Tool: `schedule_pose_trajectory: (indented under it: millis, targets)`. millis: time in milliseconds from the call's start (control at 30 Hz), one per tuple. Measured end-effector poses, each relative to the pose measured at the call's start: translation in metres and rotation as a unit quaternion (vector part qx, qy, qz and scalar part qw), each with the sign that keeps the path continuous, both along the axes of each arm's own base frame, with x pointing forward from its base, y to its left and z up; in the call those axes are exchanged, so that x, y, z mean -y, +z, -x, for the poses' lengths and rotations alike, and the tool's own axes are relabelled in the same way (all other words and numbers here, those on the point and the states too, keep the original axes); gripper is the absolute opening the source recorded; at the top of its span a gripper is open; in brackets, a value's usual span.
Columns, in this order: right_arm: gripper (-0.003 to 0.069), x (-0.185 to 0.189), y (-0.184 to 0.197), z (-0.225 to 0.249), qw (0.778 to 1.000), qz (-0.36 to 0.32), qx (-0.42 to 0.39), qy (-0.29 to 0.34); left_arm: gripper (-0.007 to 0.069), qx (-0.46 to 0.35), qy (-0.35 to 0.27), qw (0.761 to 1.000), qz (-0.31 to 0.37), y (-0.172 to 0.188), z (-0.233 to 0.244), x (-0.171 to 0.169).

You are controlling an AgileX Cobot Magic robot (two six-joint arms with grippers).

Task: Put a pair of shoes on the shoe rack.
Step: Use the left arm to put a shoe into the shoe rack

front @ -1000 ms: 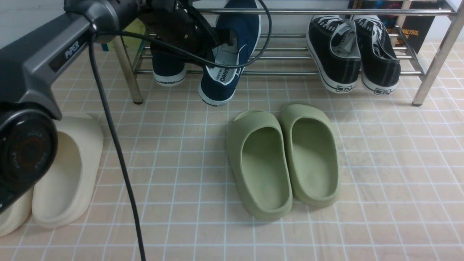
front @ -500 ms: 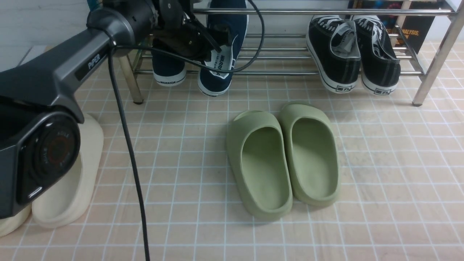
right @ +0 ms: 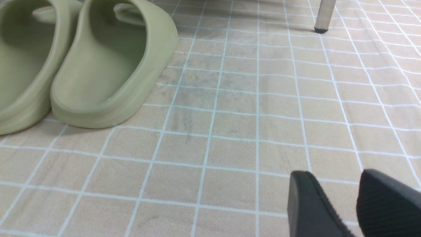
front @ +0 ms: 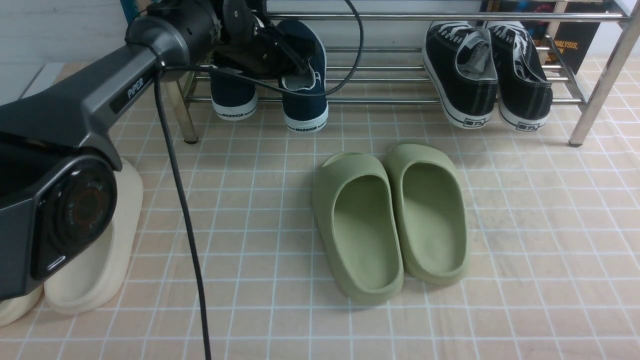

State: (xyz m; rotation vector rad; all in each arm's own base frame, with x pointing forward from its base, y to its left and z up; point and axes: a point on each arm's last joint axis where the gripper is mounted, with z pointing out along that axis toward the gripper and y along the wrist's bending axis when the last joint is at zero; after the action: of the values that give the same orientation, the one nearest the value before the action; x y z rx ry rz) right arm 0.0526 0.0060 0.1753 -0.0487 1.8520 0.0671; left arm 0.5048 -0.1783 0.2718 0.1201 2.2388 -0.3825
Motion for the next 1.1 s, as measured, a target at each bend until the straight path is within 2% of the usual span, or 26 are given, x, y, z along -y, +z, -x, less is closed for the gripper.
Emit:
schedule_pose_trajectory:
  millis: [100,267,467,600,667,733,867,1000,1100]
  targets:
    - [0.0239,0.0,0.0,0.0,1.0,0.0,0.0,0.0,0.0367,-0.015,-0.003,1.0,0.004,0.008,0.003,0.001]
    - [0.0239,0.0,0.0,0.0,1.0,0.0,0.0,0.0,0.0353,-0.026,-0.009,1.0,0.002,0.028,0.009,-0.001]
    - [0.0239,0.0,0.0,0.0,1.0,0.0,0.0,0.0,0.025,0.0,-0.012,1.0,-0.003,0.076,0.029,-0.008]
    - [0.0239,0.0,0.0,0.0,1.0,0.0,0.0,0.0,0.0112,-0.014,-0.037,0.999,-0.004,0.094,0.047,0.0]
    - [0.0239,0.0,0.0,0.0,1.0,0.0,0.0,0.0,0.0074,-0.028,-0.058,0.998,-0.022,0.091,0.053,0.008]
    - [0.0239,0.0,0.0,0.0,1.0,0.0,0.0,0.0,0.0015,-0.061,-0.105,0.991,-0.058,0.074,0.062,0.032]
    - [0.0239,0.0,0.0,0.0,1.0,0.0,0.0,0.0,0.0002,-0.104,-0.146,0.979,-0.1,0.036,0.066,0.065]
    - [0.0239,0.0,0.0,0.0,1.0,0.0,0.0,0.0,0.0002,-0.113,-0.148,0.972,-0.147,0.004,0.058,0.075]
    - [0.0239,0.0,0.0,0.0,1.0,0.0,0.0,0.0,0.0002,-0.093,-0.133,0.97,-0.18,-0.004,0.05,0.071]
